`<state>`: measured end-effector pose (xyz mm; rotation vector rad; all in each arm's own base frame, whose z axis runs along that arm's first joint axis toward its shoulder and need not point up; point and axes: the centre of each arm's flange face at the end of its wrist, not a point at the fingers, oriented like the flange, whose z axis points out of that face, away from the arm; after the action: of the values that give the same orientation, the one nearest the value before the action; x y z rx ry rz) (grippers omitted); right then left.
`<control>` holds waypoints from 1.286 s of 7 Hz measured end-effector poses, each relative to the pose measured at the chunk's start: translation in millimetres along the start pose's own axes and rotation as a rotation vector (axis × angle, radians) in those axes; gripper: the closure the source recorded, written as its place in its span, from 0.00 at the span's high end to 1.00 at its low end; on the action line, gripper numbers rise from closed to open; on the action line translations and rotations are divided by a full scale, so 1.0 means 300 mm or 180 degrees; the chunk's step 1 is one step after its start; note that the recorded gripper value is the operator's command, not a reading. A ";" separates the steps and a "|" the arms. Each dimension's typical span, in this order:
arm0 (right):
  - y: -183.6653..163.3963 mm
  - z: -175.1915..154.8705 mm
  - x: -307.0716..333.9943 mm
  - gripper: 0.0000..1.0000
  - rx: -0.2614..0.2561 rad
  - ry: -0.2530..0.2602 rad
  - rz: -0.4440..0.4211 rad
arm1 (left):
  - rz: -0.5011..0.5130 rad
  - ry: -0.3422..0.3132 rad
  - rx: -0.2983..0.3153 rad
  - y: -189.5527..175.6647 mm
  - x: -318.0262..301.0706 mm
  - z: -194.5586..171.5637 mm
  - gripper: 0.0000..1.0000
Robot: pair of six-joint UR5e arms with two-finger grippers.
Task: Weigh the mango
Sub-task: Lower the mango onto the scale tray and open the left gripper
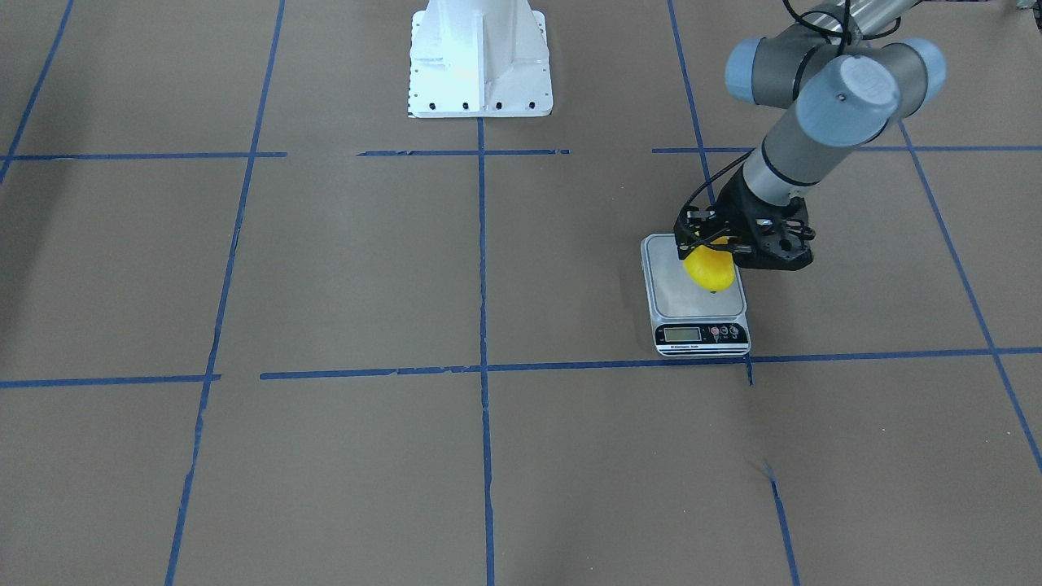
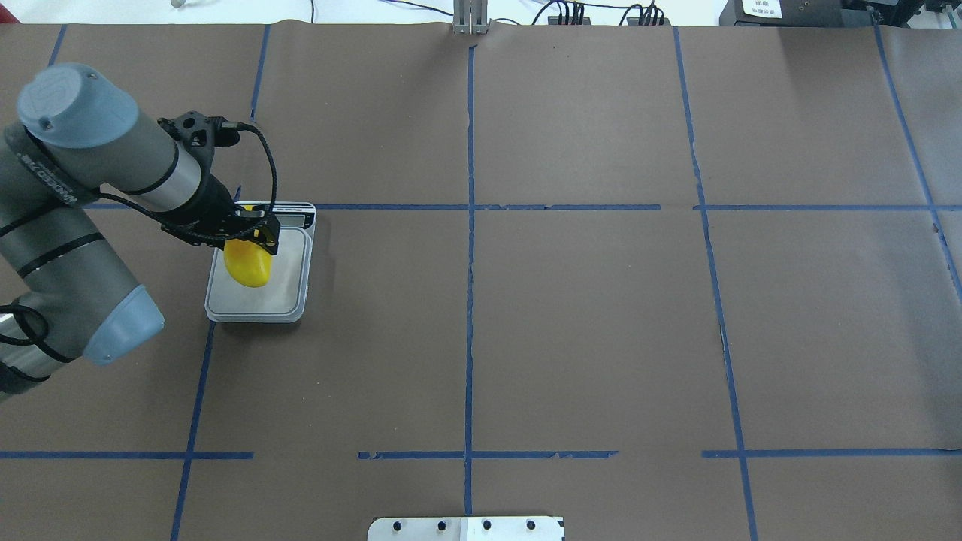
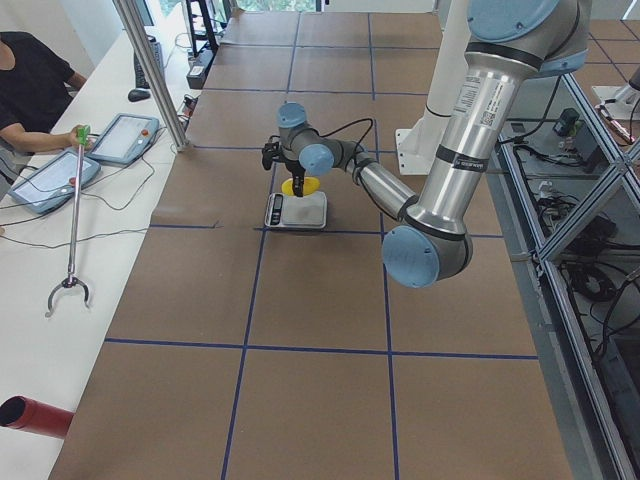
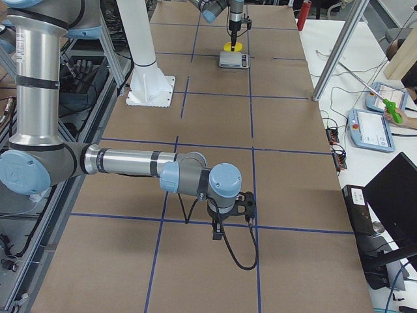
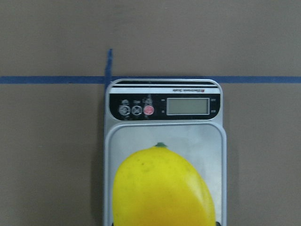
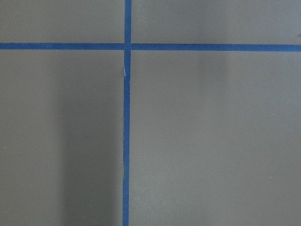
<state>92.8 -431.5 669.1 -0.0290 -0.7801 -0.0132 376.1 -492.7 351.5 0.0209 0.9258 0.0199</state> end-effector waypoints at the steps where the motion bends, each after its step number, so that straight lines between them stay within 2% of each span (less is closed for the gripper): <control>1: 0.000 0.000 0.000 1.00 0.0000 0.0000 0.0000 | 0.0020 0.0010 0.0046 -0.003 -0.004 0.052 0.00; 2: 0.000 0.000 0.000 1.00 0.0000 0.0000 -0.0001 | 0.0039 0.0015 0.0070 -0.004 -0.018 0.078 0.00; 3: 0.000 0.000 0.000 1.00 0.0001 0.0000 0.0000 | 0.0066 0.0012 0.0082 -0.005 -0.031 0.089 0.52; 4: 0.000 -0.001 0.000 1.00 0.0001 0.0000 0.0001 | 0.0112 0.0007 0.0089 -0.007 -0.040 0.091 1.00; 7: 0.000 -0.001 -0.001 1.00 0.0001 0.0000 0.0001 | 0.0160 0.0018 0.0162 -0.029 -0.057 0.051 1.00; 9: 0.000 0.000 0.000 1.00 0.0001 0.0000 0.0003 | 0.0194 0.0064 0.0351 -0.075 -0.091 -0.078 1.00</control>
<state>92.8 -431.6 668.9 -0.0291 -0.7800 -0.0124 341.0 -515.7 358.6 0.1516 0.9453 0.0258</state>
